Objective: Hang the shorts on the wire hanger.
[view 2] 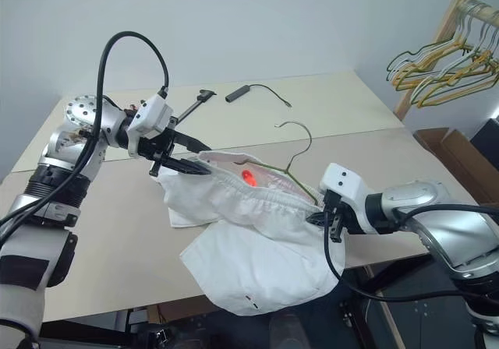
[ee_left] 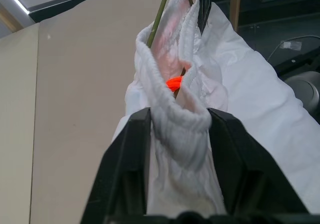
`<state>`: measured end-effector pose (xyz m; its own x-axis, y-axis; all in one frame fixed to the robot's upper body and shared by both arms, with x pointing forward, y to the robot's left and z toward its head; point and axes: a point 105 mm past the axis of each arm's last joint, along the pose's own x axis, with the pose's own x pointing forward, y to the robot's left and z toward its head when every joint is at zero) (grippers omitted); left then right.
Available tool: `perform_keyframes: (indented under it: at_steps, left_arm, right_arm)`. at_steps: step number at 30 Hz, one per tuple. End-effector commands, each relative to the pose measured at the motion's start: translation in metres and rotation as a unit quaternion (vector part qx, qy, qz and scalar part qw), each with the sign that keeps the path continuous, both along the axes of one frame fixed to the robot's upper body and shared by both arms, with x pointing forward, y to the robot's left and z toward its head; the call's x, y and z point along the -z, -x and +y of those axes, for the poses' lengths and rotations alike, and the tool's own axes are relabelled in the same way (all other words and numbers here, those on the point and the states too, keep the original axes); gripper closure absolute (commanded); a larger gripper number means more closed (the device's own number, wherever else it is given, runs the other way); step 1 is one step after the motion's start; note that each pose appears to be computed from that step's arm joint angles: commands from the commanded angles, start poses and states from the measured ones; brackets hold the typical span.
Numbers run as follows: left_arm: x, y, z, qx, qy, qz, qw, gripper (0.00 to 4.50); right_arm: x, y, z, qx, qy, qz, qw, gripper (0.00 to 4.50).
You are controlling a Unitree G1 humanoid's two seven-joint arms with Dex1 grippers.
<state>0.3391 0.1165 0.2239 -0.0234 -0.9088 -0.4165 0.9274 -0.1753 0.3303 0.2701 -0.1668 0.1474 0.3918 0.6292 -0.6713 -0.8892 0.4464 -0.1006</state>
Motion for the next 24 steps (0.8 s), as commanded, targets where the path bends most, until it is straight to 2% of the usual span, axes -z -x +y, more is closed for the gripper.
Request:
perform_keyframes:
  at_steps: [1, 5, 16, 20, 24]
  left_arm:
    - [-0.011, 0.003, 0.002, 0.003, 0.0, -0.015, 1.0, 1.3]
    - [-0.013, 0.004, 0.007, 0.0, -0.004, -0.024, 1.0, 0.05]
    - [-0.014, -0.004, 0.02, -0.025, -0.004, -0.063, 0.998, 0.02]
    - [-0.042, -0.001, 0.027, -0.037, 0.059, -0.072, 0.995, 0.02]
    - [-0.071, 0.009, 0.031, -0.051, 0.155, -0.067, 0.984, 0.02]
  right_arm:
    - [-0.013, -0.003, 0.003, -0.018, 0.0, -0.028, 0.999, 4.5]
    - [-0.012, -0.004, 0.004, -0.02, 0.0, -0.027, 0.999, 4.5]
    - [-0.014, 0.001, 0.001, -0.02, -0.009, -0.019, 1.0, 4.5]
    - [-0.026, 0.004, -0.014, 0.021, -0.045, -0.01, 0.999, 4.5]
    - [-0.035, 0.009, -0.043, 0.122, -0.098, 0.003, 0.988, 4.5]
